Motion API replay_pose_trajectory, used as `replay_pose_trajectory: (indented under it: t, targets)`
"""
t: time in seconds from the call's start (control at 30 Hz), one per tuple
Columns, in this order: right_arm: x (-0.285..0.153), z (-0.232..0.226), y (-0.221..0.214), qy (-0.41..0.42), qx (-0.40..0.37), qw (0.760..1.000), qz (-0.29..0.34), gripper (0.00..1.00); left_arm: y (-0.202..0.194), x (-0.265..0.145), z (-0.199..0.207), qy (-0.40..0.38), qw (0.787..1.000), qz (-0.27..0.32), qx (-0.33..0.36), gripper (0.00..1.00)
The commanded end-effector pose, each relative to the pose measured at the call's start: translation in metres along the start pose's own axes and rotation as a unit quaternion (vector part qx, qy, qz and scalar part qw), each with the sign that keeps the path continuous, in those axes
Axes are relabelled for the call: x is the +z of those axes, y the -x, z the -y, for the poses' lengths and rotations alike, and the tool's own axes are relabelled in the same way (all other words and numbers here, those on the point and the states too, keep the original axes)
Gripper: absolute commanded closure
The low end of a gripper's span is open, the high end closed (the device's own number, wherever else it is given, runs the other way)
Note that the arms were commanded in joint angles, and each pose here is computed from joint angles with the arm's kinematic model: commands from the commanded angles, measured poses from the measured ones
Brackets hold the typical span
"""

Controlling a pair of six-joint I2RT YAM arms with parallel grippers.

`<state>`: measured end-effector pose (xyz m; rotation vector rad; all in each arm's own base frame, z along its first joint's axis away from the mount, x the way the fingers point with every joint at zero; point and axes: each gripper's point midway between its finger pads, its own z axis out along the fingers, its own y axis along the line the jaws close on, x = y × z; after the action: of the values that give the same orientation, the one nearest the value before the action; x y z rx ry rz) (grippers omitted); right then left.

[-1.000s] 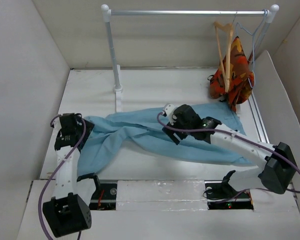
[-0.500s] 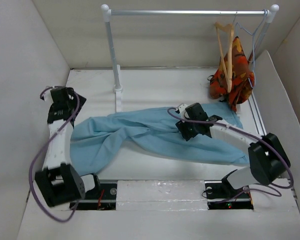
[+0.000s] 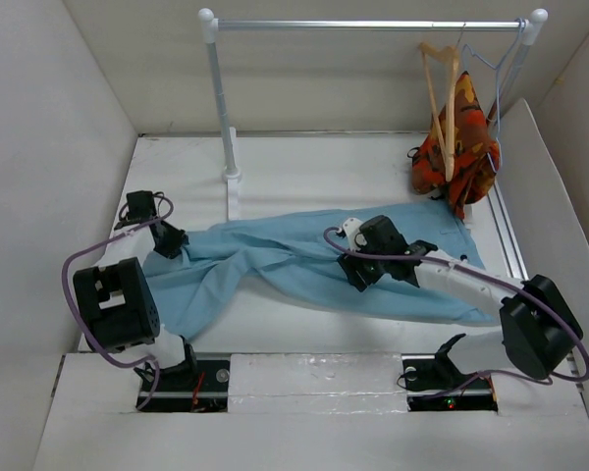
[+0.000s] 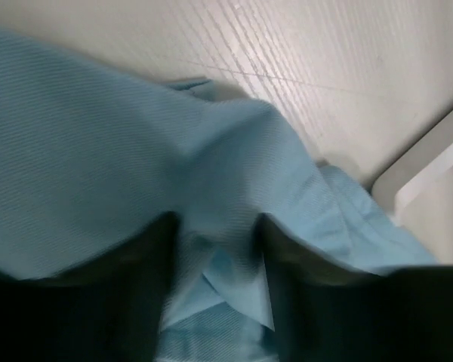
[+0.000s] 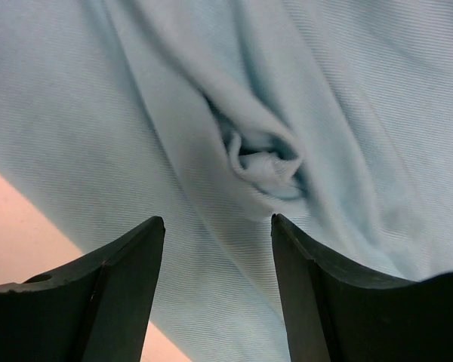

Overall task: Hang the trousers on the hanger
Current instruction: Flatten out the trousers at the center of the board.

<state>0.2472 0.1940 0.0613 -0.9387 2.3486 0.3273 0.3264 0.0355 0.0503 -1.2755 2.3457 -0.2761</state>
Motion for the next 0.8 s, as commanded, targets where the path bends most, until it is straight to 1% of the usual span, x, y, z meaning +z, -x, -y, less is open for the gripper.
replay_pose_trajectory:
  t: [0.0, 0.03, 0.13, 0.2, 0.23, 0.27, 0.3, 0.37, 0.4, 0.43, 0.47, 0.5, 0.53, 0.57, 0.6, 0.63, 0.67, 0.7, 0.77]
  targets:
    - [-0.001, -0.008, 0.021, 0.010, -0.003, 1.000, 0.027, 0.36, 0.011, -0.002, 0.011, -0.011, 1.000, 0.018, 0.004, 1.00]
    - [-0.002, -0.007, 0.022, 0.006, -0.003, 1.000, 0.028, 0.36, 0.010, -0.004, 0.014, -0.014, 1.000, 0.018, 0.008, 1.00]
    - [-0.004, 0.001, 0.031, -0.004, -0.004, 1.000, 0.031, 0.35, 0.032, -0.024, 0.044, -0.045, 0.997, 0.052, 0.023, 1.00]
    - [-0.006, 0.008, 0.035, -0.016, 0.001, 0.999, 0.031, 0.35, 0.056, -0.054, 0.083, -0.093, 0.992, 0.079, 0.023, 1.00]
    - [-0.009, 0.015, 0.043, -0.026, 0.006, 0.999, 0.039, 0.34, 0.061, -0.068, 0.102, -0.120, 0.989, 0.085, 0.031, 1.00]
    - [-0.013, 0.018, 0.046, -0.036, 0.009, 0.999, 0.039, 0.33, 0.081, -0.112, 0.143, -0.161, 0.978, 0.124, 0.049, 1.00]
    - [-0.014, 0.019, 0.047, -0.037, 0.009, 0.998, 0.039, 0.32, 0.073, -0.112, 0.141, -0.151, 0.979, 0.120, 0.059, 1.00]
    - [-0.013, 0.021, 0.044, -0.045, 0.011, 0.998, 0.031, 0.31, 0.082, -0.143, 0.161, -0.165, 0.970, 0.158, 0.082, 1.00]
    - [-0.009, 0.026, 0.037, -0.050, 0.016, 0.998, 0.020, 0.31, 0.081, -0.157, 0.161, -0.166, 0.967, 0.172, 0.089, 1.00]
    - [-0.006, 0.026, 0.031, -0.051, 0.017, 0.999, 0.008, 0.30, 0.090, -0.158, 0.147, -0.134, 0.967, 0.202, 0.078, 1.00]
    - [-0.003, 0.029, 0.020, -0.053, 0.023, 0.998, -0.005, 0.30, 0.080, -0.143, 0.124, -0.101, 0.973, 0.194, 0.075, 0.97]
    - [-0.002, 0.028, 0.016, -0.051, 0.024, 0.998, -0.009, 0.30, 0.080, -0.145, 0.108, -0.089, 0.973, 0.205, 0.064, 0.82]
    - [-0.002, 0.029, 0.012, -0.051, 0.028, 0.998, -0.012, 0.30, 0.079, -0.140, 0.089, -0.069, 0.974, 0.212, 0.052, 0.75]
    - [-0.001, 0.027, 0.003, -0.047, 0.032, 0.998, -0.019, 0.30, 0.063, -0.112, 0.057, -0.033, 0.980, 0.191, 0.042, 0.66]
    - [-0.001, 0.027, 0.000, -0.048, 0.034, 0.998, -0.021, 0.30, 0.057, -0.107, 0.042, -0.021, 0.980, 0.192, 0.034, 0.42]
    - [-0.002, 0.030, -0.004, -0.052, 0.042, 0.997, -0.025, 0.30, 0.051, -0.097, 0.026, 0.002, 0.981, 0.192, 0.027, 0.31]
    - [-0.002, 0.030, -0.009, -0.053, 0.046, 0.997, -0.034, 0.30, 0.032, -0.077, -0.001, 0.038, 0.985, 0.170, 0.012, 0.23]
    - [-0.002, 0.031, -0.015, -0.055, 0.052, 0.996, -0.040, 0.29, 0.029, -0.069, -0.018, 0.061, 0.984, 0.166, -0.002, 0.16]
    - [-0.002, 0.032, -0.022, -0.054, 0.062, 0.996, -0.047, 0.29, 0.018, -0.056, -0.042, 0.093, 0.984, 0.151, -0.017, 0.11]
